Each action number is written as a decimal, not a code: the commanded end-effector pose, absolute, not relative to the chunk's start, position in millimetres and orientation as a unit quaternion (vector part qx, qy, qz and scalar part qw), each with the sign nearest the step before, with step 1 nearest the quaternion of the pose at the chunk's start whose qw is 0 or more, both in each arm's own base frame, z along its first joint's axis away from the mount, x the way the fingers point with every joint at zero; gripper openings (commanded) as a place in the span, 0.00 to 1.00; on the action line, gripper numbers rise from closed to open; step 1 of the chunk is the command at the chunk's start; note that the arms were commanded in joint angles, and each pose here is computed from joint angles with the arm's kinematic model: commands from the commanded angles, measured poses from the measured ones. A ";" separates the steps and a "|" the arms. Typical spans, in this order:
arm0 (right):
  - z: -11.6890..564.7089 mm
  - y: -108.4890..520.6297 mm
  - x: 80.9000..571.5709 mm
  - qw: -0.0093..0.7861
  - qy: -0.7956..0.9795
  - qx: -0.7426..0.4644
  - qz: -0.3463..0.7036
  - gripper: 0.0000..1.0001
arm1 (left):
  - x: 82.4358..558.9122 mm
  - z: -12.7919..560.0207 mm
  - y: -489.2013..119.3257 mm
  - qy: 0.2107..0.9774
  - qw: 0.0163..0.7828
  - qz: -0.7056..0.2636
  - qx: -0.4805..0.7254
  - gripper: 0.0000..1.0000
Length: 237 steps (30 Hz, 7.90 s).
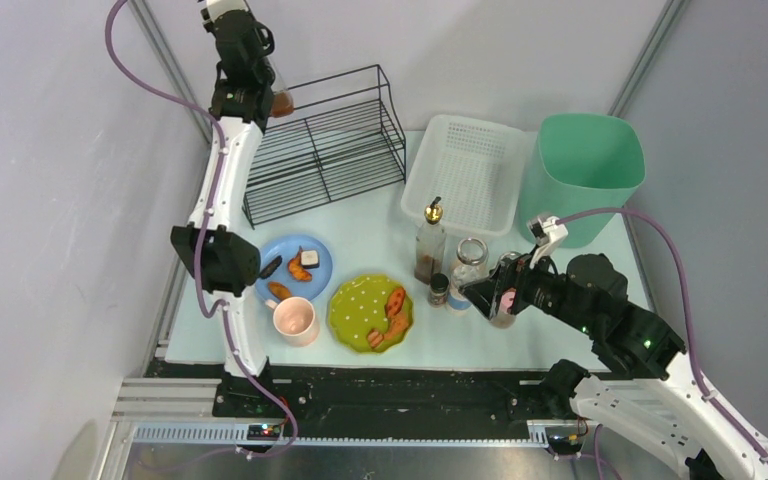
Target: Clear the kitchen counter
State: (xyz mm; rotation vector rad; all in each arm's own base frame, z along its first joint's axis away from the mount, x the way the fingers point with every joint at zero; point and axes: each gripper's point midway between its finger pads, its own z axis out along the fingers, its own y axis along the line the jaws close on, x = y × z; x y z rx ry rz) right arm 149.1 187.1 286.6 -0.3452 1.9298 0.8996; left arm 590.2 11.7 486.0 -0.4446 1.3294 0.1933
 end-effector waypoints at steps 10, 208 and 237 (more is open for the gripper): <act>290.0 190.5 159.1 0.487 0.784 -0.132 0.362 0.94 | 576.2 552.7 35.3 0.509 0.824 0.063 -0.240 0.00; 263.7 110.5 113.7 0.461 0.834 -0.045 0.299 0.99 | 321.1 271.1 -367.5 0.663 0.677 -0.284 0.146 0.16; 265.6 126.4 122.3 0.460 0.829 -0.053 0.313 0.98 | 358.8 493.6 -194.9 0.604 0.790 -0.091 0.054 0.00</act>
